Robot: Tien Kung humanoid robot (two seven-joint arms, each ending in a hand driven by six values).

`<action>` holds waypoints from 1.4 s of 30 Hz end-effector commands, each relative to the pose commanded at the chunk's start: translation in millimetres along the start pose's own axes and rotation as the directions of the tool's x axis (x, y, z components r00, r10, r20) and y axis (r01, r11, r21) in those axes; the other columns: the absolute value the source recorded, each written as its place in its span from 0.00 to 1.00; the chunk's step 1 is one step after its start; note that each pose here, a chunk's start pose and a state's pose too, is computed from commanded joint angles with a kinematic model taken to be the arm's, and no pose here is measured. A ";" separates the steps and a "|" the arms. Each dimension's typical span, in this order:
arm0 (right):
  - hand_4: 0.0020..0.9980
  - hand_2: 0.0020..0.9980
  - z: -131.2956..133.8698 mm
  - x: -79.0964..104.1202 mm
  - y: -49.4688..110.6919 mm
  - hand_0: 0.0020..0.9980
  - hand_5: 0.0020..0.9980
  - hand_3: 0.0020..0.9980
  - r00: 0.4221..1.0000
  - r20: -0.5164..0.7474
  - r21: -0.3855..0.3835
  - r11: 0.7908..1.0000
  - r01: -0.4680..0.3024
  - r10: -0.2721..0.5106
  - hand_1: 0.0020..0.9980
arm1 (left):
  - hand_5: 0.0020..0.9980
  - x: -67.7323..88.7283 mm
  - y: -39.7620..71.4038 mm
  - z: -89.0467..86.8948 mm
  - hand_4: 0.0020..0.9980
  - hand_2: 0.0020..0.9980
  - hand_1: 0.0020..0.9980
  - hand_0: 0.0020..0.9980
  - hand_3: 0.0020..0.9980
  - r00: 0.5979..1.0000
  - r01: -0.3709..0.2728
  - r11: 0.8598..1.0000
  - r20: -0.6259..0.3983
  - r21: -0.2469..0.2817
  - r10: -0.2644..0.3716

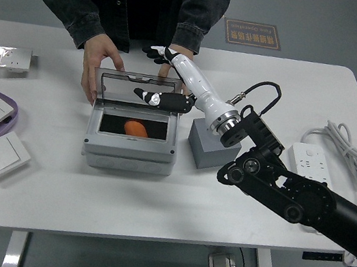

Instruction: Pick up the cylinder from the cube,place it in the box,flap close box

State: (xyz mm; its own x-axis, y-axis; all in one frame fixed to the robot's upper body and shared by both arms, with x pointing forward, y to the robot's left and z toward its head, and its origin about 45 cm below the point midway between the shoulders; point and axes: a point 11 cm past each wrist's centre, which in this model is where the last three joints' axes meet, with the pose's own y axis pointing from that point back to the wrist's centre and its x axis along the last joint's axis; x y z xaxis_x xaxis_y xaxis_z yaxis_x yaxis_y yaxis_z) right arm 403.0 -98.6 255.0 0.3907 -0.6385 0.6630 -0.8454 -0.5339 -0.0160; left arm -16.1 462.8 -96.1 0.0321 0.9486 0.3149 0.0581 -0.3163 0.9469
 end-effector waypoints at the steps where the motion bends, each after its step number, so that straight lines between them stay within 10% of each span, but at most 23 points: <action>1: 0.82 0.80 1.6 2.2 -1.4 0.88 0.26 0.82 1.000 -0.006 -0.008 1.000 0.001 -0.001 0.79 | 0.22 0.2 0.0 0.1 0.67 0.52 0.58 0.62 0.62 1.000 0.000 1.000 0.000 0.000 0.000; 42: 0.84 0.72 26.6 -6.9 -9.0 0.65 0.35 0.74 0.998 0.000 -0.106 0.993 0.057 -0.058 0.72 | 0.23 1.0 0.0 1.0 0.68 0.52 0.59 0.62 0.62 1.000 -0.010 1.000 -0.001 -0.005 0.010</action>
State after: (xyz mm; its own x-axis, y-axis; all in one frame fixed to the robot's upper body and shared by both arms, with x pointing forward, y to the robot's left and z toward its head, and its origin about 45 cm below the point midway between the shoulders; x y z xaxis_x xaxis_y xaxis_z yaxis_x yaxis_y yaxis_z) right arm 417.6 -104.2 230.6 0.4389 -0.6068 0.6627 -0.8554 -0.5080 0.1014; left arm -15.0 463.8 -95.8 0.0321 0.9454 0.3243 0.0528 -0.3256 0.9440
